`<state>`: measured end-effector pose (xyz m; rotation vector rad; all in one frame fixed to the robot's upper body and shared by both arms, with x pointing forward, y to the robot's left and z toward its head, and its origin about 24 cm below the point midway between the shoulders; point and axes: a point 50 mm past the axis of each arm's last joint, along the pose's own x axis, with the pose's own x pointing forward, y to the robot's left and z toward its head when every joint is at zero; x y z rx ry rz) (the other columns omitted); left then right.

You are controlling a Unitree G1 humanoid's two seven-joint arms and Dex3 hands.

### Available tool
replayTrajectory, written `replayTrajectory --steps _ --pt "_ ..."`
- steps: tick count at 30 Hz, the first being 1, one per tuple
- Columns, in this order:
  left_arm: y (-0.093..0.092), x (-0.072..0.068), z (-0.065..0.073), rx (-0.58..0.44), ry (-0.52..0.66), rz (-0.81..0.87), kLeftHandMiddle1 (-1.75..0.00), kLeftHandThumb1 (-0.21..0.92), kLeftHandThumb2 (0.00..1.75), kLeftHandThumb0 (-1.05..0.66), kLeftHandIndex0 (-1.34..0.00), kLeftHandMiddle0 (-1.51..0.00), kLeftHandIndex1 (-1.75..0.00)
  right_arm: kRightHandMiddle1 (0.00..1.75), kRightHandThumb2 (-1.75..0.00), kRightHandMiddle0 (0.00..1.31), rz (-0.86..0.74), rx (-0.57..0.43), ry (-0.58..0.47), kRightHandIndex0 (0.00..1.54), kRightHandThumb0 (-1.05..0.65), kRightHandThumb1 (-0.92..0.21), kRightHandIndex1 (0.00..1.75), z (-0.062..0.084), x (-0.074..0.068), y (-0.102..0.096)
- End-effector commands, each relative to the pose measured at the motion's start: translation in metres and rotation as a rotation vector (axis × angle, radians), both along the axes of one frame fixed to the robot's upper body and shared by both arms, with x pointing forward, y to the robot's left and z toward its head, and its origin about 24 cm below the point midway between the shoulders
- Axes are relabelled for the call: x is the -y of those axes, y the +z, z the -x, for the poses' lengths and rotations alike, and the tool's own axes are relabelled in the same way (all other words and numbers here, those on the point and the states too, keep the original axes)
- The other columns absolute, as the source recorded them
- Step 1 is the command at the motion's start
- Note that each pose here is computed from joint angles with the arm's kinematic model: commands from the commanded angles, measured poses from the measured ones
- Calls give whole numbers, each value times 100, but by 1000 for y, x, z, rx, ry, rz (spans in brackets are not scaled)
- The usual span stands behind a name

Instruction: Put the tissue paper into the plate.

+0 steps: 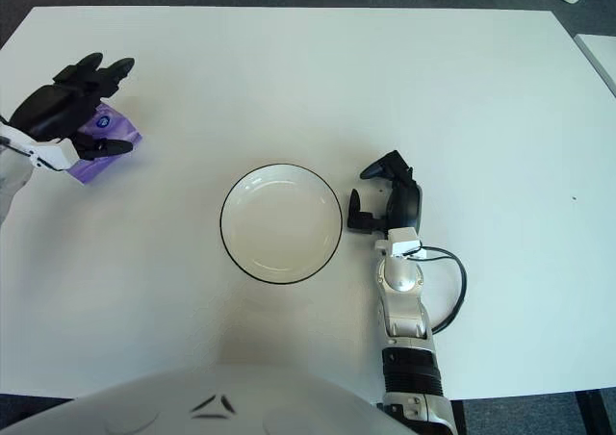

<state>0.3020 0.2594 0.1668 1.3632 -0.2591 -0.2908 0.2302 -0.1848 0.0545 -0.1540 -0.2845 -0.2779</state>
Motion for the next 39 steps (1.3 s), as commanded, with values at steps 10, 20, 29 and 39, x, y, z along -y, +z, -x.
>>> replayTrajectory --steps 10,20,29,39 --pt "-1 -1 -13 -139 -30 -39 0 49 75 -99 0 0 0 175 -164 62 -15 -90 -8 91 -1 0 159 8 3 -18" --pt "-10 -4 -18 -192 -57 -33 0 48 77 -99 0 0 0 175 -165 61 -17 -84 -12 91 -1 0 161 9 3 -17" --pt "-14 -9 -18 -246 -88 -51 0 50 78 -99 0 0 0 175 -164 62 -11 -97 -16 91 -1 0 160 10 5 -17" --pt "-14 -16 -17 -299 -16 -116 0 52 76 -100 0 0 0 175 -164 62 -13 -92 -13 91 -1 0 159 10 6 -17"
